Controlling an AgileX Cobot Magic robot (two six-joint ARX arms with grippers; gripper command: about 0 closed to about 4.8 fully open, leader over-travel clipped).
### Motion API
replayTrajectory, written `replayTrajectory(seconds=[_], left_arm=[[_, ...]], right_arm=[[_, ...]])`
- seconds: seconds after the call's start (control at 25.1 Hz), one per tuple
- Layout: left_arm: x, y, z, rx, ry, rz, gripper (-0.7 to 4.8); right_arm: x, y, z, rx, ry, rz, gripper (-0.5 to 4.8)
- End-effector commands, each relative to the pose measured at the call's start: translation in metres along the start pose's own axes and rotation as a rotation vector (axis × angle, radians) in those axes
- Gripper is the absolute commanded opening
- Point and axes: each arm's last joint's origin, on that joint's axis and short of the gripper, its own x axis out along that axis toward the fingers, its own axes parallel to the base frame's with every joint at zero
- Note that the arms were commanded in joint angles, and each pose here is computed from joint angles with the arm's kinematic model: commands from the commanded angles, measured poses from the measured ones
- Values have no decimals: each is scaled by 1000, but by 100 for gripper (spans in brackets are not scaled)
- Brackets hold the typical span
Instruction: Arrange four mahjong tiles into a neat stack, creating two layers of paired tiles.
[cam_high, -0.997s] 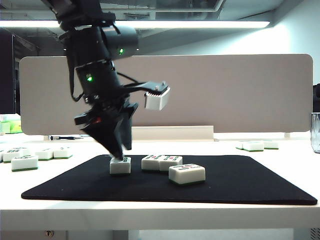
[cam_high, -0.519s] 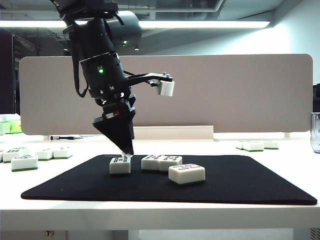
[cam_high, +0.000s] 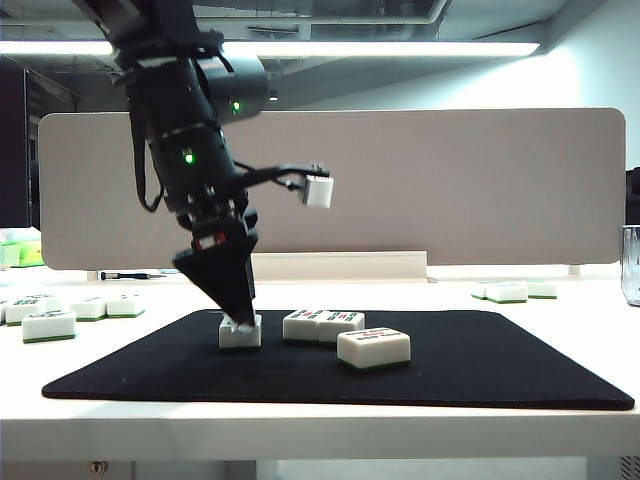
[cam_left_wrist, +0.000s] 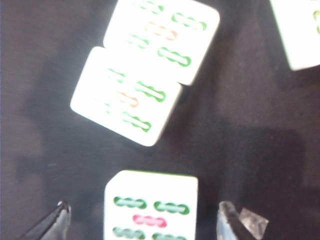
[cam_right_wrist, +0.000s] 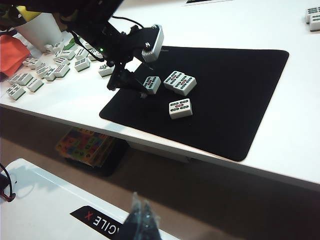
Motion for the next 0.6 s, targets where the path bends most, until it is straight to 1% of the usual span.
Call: replayTrajectory(seconds=[0.04, 0.16, 0.2, 0.24, 0.32, 0.36, 0.4, 0.44, 0.52, 0.6], left_arm=[[6, 2, -2, -9, 2, -11, 372], [15, 2, -4, -12, 16, -28, 362], [17, 1, -4, -13, 19, -33, 351], [19, 1, -4, -13, 19, -37, 300], [20, 2, -4, -13, 19, -37, 214], [20, 2, -4, -12, 15, -32, 175], [20, 2, -4, -12, 14, -27, 147], [20, 3, -4, -11, 15, -25, 137], [18, 3, -3, -9, 14, -18, 136], [9, 4, 4, 1, 23, 4, 136]], right_arm=[[-2, 1, -1, -13, -16, 5, -1], [-2, 1, -1, -13, -16, 5, -1], [-2, 1, -1, -13, -16, 5, -1], [-2, 1, -1, -13, -16, 5, -1], [-2, 1, -1, -13, -16, 5, -1], [-2, 1, -1, -13, -16, 5, -1], [-2, 1, -1, -13, -16, 5, -1], [-2, 1, -1, -13, -16, 5, -1], [-2, 1, -1, -13, -16, 5, -1], [-2, 1, -1, -13, -16, 5, -1]])
